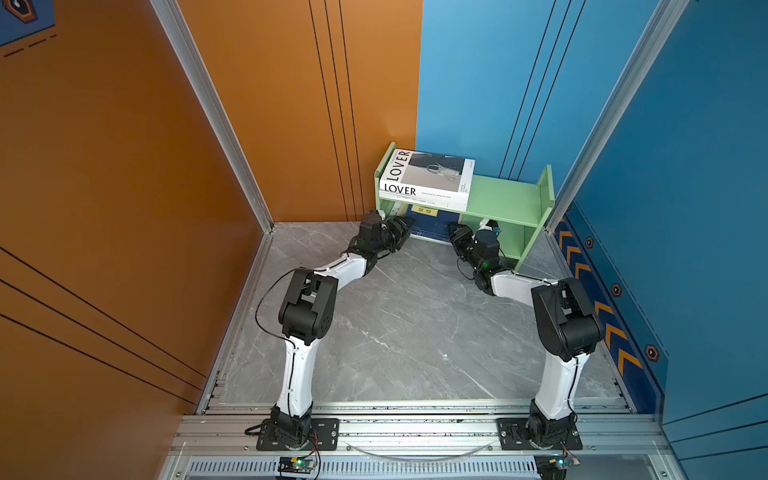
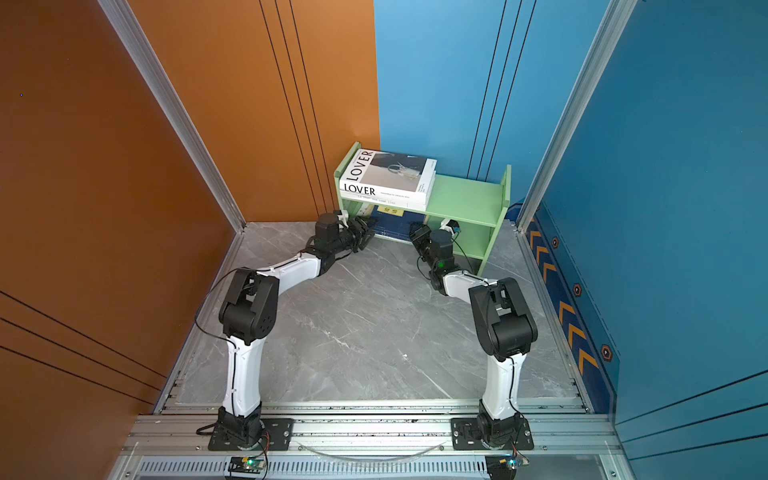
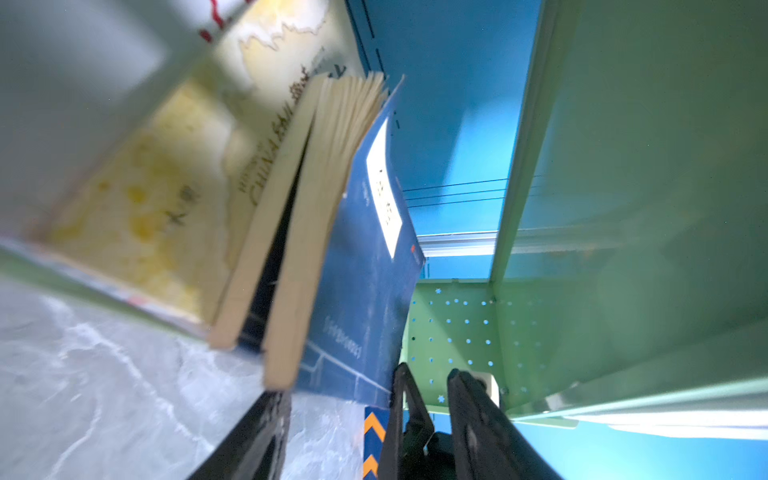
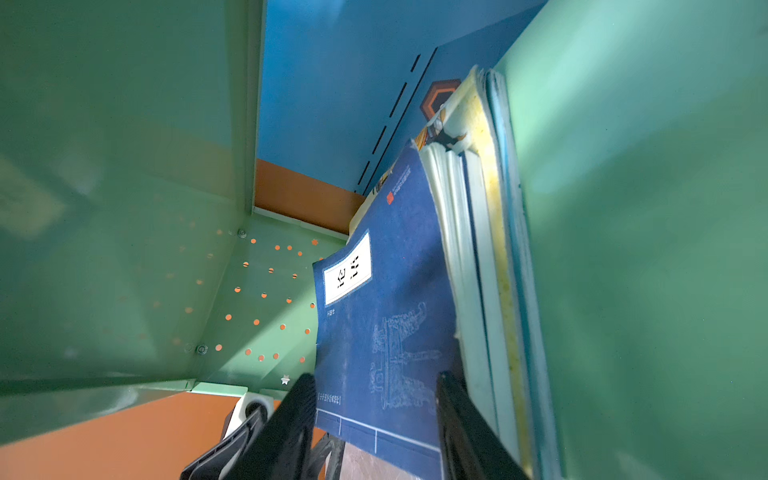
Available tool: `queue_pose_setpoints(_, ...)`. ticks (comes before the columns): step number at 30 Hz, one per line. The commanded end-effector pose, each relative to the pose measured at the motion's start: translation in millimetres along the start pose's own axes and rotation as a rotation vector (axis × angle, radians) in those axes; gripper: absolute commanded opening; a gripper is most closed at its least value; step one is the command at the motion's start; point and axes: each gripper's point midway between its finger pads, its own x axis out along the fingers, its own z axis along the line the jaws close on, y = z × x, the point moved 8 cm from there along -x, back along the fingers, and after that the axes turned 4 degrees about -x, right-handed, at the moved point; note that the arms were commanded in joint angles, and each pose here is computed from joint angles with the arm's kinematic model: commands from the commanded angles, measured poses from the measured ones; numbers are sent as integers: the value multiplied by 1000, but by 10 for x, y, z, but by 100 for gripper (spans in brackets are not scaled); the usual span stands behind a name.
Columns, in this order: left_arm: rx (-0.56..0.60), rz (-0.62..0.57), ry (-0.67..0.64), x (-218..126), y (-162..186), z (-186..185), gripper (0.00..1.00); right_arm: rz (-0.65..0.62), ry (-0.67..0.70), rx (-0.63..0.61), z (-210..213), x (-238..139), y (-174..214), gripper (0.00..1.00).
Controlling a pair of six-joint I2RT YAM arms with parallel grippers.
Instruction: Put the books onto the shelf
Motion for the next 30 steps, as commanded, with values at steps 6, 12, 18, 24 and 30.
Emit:
queue_pose_setpoints(6,159,-114,-112,-386,-372,-289,63,46,160,3,-360,-61,139,50)
queue_pose_setpoints(12,227,-86,-89,-451,-283,-413,62,47,138,2,-325,-52,129,50)
queue_pose_setpoints(18,224,-17,-18,-345,-214,-441,60,54,64,-5,-223,-31,84,52)
queue_pose_setpoints(24,241,-6,-11,-350,-147,-455,59,42,-66,-23,-64,-48,24,55)
queue_pose_setpoints(30,261,-3,0,-451,-106,-476,61,-21,-221,-32,161,-139,-138,60)
